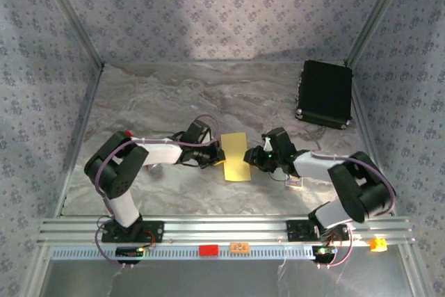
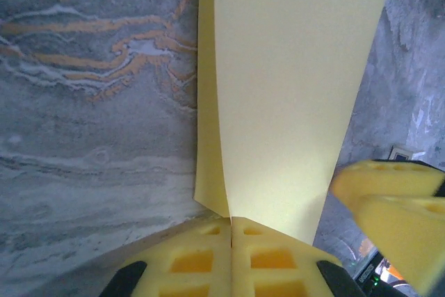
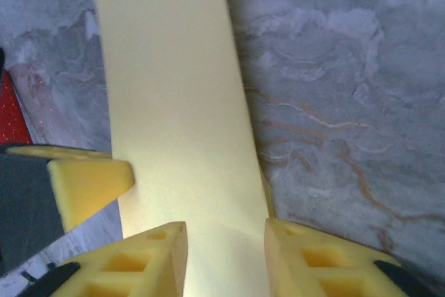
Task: Fold a paper plane with a square sheet of paper (pick it up from the middle)
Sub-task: Third fold the triangle at the center of the table.
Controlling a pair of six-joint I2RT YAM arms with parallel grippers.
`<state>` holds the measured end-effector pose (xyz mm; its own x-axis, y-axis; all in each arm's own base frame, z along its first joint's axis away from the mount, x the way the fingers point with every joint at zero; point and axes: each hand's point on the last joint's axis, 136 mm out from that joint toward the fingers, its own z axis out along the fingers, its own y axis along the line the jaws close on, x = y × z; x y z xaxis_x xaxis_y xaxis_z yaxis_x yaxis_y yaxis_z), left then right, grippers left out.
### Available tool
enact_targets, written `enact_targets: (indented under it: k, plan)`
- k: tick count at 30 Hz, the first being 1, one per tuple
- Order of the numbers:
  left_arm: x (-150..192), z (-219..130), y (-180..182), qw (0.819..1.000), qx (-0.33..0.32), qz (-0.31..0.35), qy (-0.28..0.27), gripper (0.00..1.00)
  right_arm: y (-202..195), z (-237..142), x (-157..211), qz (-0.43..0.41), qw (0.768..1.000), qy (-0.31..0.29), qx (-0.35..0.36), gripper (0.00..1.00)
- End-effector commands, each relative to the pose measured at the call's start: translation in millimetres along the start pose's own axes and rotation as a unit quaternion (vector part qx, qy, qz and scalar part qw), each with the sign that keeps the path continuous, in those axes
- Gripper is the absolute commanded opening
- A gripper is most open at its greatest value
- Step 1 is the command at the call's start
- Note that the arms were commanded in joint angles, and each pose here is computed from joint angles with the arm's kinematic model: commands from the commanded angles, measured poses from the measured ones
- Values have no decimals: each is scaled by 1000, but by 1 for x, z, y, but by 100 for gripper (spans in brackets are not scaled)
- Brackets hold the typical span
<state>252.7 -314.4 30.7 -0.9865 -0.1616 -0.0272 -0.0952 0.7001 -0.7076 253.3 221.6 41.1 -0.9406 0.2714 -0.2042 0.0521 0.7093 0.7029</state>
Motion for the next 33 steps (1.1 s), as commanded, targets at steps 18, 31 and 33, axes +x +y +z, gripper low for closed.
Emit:
enact_targets:
  k: [18,31,33]
  plan:
    - [2,-17,-17,1000,24,1,-2,0,68,-19,60,-534,835,-121,52,56]
    - [2,-17,-17,1000,25,0,-1,0,65,13,77,-647,721,-167,182,58]
    - [2,-17,-17,1000,25,0,-2,0,62,14,74,-646,718,-173,194,58]
